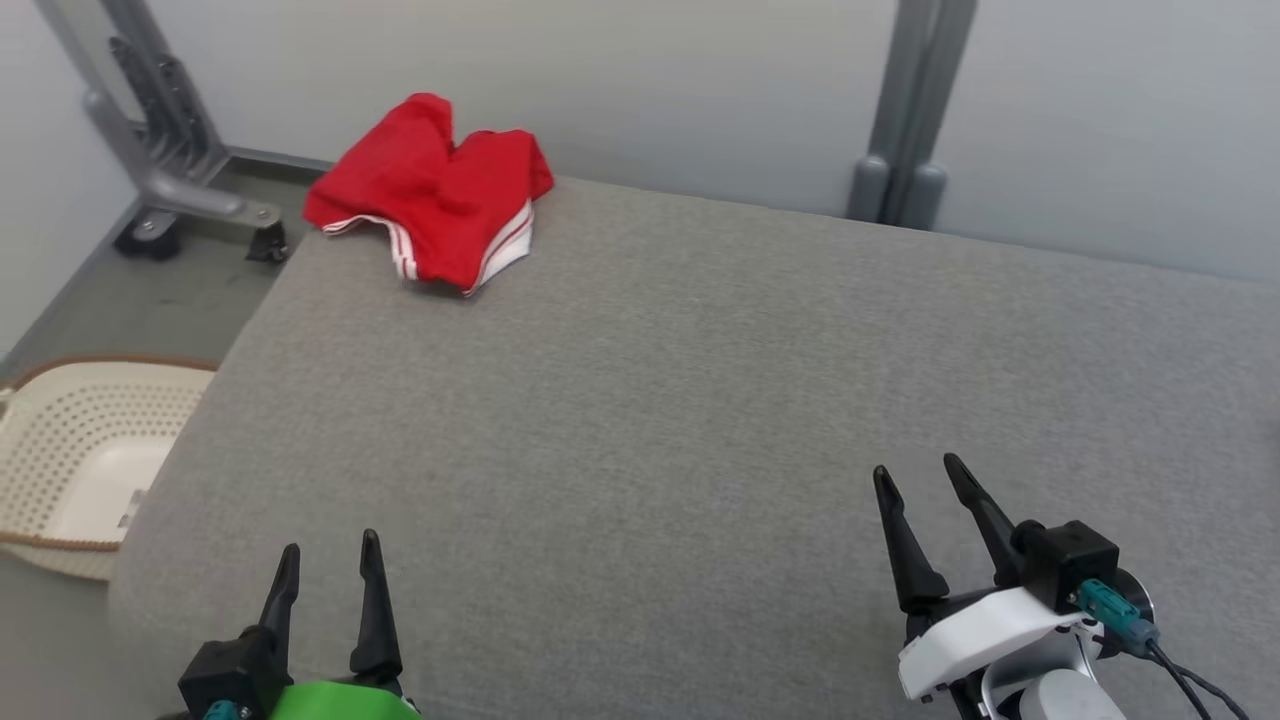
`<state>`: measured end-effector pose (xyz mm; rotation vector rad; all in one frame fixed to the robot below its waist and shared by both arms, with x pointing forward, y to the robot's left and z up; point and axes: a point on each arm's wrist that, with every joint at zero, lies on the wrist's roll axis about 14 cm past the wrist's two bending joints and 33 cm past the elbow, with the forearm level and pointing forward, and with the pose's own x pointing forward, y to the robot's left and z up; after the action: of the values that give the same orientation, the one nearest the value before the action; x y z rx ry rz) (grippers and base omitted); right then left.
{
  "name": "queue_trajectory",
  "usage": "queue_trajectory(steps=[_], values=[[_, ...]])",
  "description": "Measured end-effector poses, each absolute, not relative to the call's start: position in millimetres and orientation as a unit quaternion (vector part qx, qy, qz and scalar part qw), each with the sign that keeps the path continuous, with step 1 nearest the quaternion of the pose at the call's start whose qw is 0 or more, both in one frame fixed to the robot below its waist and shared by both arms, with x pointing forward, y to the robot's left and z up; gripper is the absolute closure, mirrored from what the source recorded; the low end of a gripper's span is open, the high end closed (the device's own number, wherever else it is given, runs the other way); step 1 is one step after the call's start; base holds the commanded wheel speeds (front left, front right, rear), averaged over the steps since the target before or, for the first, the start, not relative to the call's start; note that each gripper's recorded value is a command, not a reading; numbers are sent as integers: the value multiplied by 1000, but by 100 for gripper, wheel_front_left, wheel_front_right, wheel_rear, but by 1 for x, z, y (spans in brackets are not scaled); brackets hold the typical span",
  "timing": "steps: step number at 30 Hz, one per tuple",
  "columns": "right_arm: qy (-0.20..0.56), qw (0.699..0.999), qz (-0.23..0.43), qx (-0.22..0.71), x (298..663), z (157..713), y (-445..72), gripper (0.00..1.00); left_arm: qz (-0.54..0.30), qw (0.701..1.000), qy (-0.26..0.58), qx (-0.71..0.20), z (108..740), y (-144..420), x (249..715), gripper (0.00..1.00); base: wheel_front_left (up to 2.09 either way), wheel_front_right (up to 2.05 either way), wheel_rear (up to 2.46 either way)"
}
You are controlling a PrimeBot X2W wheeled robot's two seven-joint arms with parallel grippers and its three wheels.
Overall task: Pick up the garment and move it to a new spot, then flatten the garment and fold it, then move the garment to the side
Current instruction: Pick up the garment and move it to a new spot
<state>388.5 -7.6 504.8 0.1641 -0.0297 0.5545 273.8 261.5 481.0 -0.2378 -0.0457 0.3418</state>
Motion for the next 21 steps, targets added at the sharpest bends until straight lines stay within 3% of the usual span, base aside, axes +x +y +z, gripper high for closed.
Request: queue_trajectory(steps=[11, 21], values=[[-5, 925, 370, 83, 386, 504, 66, 0, 265, 957, -30, -115, 479, 305, 222, 0, 0, 0, 0], [-23, 931, 353, 86, 407, 508, 59, 0, 293, 950, -40, -103, 490, 329, 228, 0, 0, 0, 0]])
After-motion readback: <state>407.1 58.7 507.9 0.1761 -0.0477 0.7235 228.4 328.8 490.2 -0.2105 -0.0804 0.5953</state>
